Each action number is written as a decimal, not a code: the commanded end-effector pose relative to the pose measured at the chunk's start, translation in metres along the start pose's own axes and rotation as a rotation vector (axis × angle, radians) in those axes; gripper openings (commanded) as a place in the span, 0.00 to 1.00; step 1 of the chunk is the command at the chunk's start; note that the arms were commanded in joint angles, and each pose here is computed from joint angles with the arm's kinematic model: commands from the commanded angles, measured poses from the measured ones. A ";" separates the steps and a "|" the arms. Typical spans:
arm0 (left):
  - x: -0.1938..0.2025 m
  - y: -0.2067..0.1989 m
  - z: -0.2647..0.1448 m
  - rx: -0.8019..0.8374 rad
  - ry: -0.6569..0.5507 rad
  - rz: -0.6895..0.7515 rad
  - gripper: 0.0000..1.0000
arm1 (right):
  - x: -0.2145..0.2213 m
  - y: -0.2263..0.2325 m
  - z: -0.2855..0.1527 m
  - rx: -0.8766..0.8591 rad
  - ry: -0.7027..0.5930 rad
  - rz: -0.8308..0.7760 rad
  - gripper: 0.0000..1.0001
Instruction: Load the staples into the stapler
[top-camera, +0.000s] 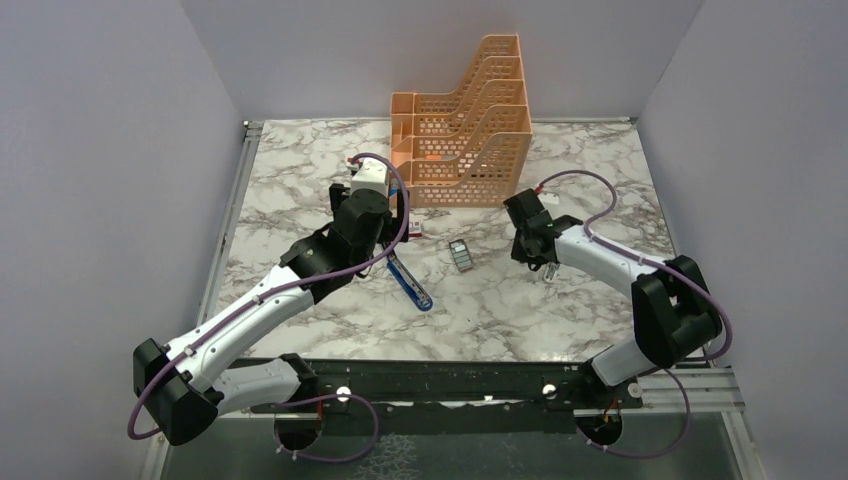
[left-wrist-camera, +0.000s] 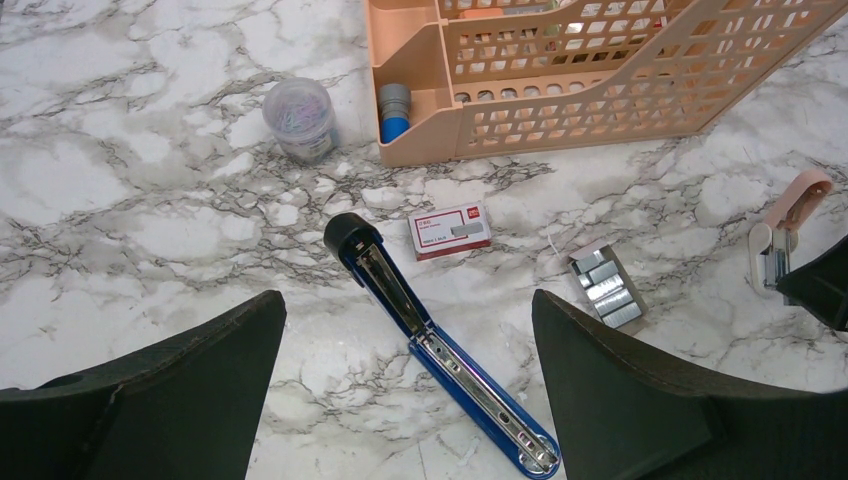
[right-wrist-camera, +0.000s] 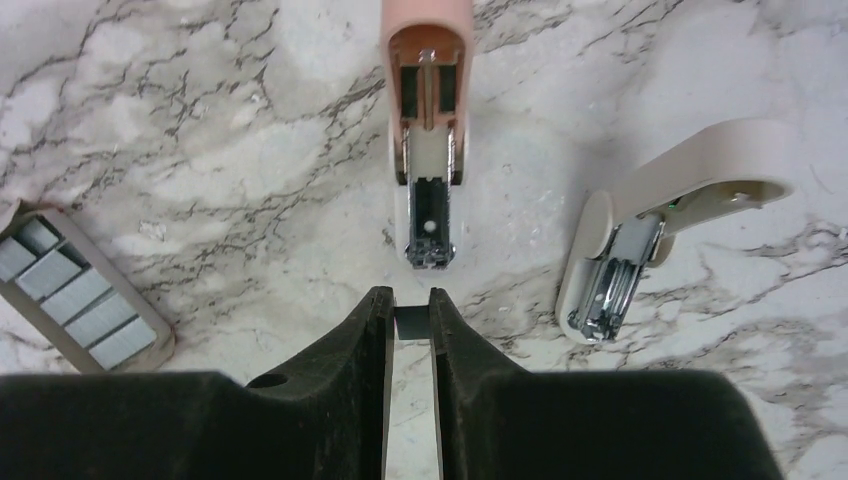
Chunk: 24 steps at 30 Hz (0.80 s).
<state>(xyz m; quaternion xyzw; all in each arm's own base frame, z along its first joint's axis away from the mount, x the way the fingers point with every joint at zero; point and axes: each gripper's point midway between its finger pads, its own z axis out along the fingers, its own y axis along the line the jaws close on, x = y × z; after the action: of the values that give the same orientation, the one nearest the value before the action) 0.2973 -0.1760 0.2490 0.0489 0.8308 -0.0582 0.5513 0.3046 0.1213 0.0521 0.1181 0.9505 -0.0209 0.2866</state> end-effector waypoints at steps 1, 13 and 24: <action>0.001 -0.003 0.001 0.016 -0.007 -0.010 0.94 | -0.033 -0.007 -0.002 0.049 -0.126 0.080 0.23; 0.001 -0.003 0.001 0.014 -0.005 -0.007 0.94 | -0.046 -0.016 0.010 0.069 -0.175 0.121 0.24; 0.003 -0.003 0.003 0.008 0.001 0.000 0.94 | -0.036 -0.013 0.025 0.038 -0.142 0.129 0.24</action>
<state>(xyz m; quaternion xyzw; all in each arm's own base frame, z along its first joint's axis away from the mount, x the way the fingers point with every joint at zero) 0.2970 -0.1757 0.2466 0.0499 0.8321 -0.0566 0.5495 0.3389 0.0975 0.0560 0.1763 0.9197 -0.0350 0.3492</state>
